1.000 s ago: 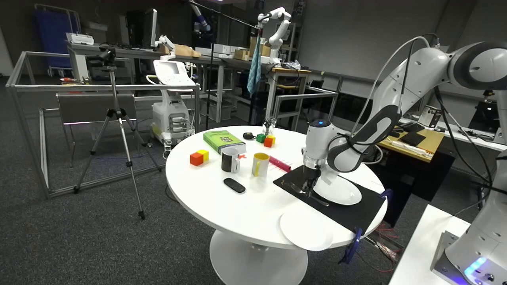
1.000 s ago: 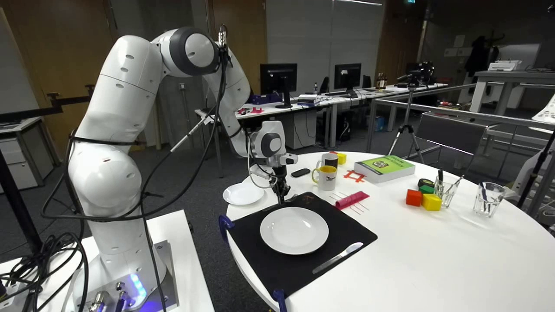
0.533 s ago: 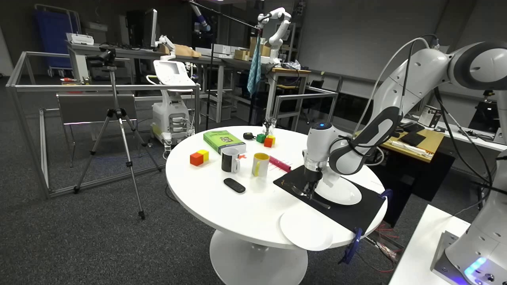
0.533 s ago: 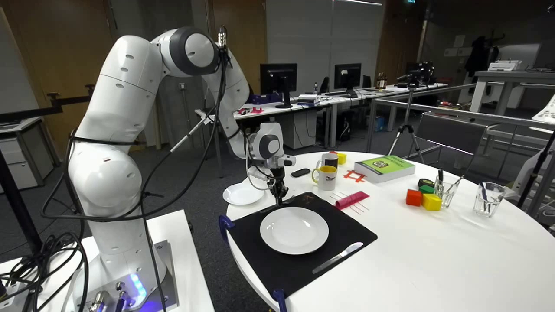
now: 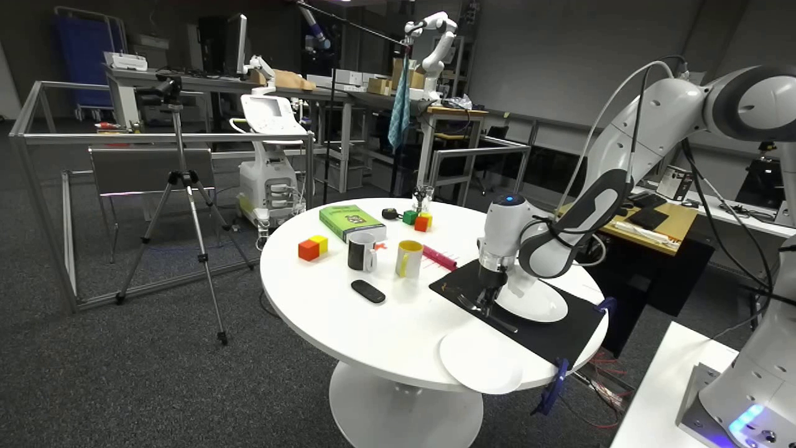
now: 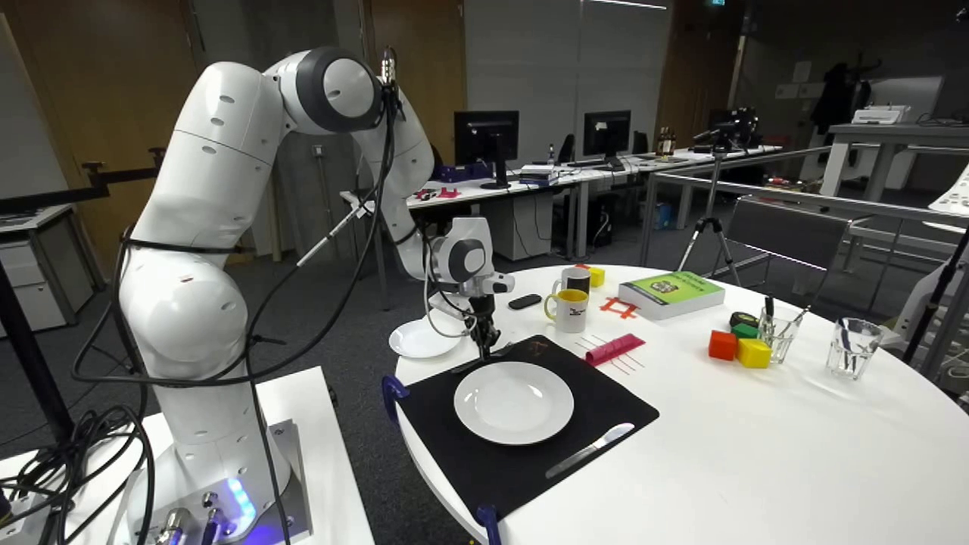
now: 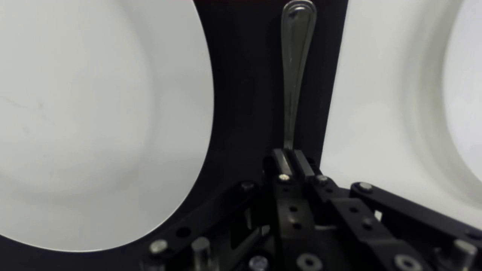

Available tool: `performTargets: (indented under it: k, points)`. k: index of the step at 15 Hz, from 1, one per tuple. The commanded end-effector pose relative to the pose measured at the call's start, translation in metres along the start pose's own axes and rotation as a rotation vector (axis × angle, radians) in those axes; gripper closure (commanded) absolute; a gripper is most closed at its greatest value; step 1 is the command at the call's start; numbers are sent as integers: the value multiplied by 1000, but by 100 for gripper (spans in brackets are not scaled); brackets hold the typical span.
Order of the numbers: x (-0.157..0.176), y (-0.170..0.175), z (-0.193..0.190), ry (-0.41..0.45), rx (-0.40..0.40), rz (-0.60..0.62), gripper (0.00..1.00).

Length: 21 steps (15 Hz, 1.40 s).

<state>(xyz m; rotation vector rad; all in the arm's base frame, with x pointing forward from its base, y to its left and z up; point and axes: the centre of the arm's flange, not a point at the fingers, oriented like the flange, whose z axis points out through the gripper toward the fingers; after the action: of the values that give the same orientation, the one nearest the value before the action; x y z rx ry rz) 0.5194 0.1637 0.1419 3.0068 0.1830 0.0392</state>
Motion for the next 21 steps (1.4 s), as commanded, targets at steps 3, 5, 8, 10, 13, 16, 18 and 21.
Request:
performTargets:
  k: [3,5,8,10,13,16,18,21]
  points:
    - [-9,5,-4,7,48,98,99]
    - [-9,6,-4,6,50,111,99]
    - [-9,7,-4,7,47,123,99]
    - [-10,9,-4,6,38,126,99]
    - [-11,13,-4,3,26,121,99]
    - [-10,17,-3,-2,16,107,99]
    - [-10,18,-1,-4,12,96,99]
    - [-10,19,1,-3,-3,78,69]
